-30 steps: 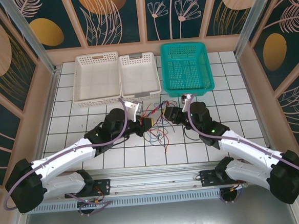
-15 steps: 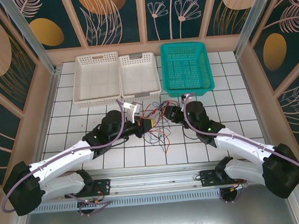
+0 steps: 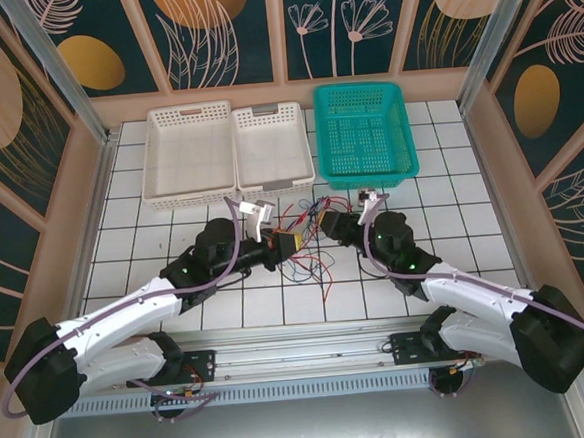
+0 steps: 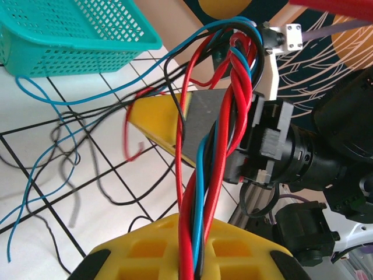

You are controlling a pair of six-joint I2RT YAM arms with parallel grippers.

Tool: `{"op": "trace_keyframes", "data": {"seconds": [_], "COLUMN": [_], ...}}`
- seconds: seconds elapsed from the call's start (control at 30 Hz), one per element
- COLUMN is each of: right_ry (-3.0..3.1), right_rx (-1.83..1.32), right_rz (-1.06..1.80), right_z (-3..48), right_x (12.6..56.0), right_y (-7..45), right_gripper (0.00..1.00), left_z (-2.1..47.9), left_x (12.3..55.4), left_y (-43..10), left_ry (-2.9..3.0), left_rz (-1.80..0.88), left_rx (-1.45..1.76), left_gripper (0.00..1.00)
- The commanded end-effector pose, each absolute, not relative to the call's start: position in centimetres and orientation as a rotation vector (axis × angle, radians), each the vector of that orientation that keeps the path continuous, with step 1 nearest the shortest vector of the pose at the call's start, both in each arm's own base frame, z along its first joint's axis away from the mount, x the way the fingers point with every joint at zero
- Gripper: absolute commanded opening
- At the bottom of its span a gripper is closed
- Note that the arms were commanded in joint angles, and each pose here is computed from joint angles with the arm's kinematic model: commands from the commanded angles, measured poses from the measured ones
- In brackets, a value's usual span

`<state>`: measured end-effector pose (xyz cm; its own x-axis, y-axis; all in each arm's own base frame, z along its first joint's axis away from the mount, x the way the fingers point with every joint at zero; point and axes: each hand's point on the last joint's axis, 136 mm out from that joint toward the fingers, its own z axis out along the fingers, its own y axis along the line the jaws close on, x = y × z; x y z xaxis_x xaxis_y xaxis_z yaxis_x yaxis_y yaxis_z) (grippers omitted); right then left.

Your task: Untangle the cables

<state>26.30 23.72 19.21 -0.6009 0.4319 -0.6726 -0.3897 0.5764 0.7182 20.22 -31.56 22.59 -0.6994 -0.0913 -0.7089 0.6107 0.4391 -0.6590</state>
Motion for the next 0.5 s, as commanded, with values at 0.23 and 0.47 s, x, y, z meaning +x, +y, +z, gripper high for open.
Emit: {"op": "trace_keyframes", "data": {"seconds": [0.23,0.47], "right_ry": [1.736,1.779], "right_rx": [-0.09,0.002], "right_rz": [1.208,1.029], "right_z": [23.1,21.7], "right_x": [25.4,28.0], "right_y": [24.9,23.9], "right_gripper": [0.45,0.43], "left_z": [25.5,26.0], "left_x": [19.8,18.5], "left_y": [-32.3,-32.7], "left_ry": [1.873,1.842], "left_rz": [-1.468,-1.573], "left_rx": [0.405,0.441], "left_gripper": [0.0,0.0]}}
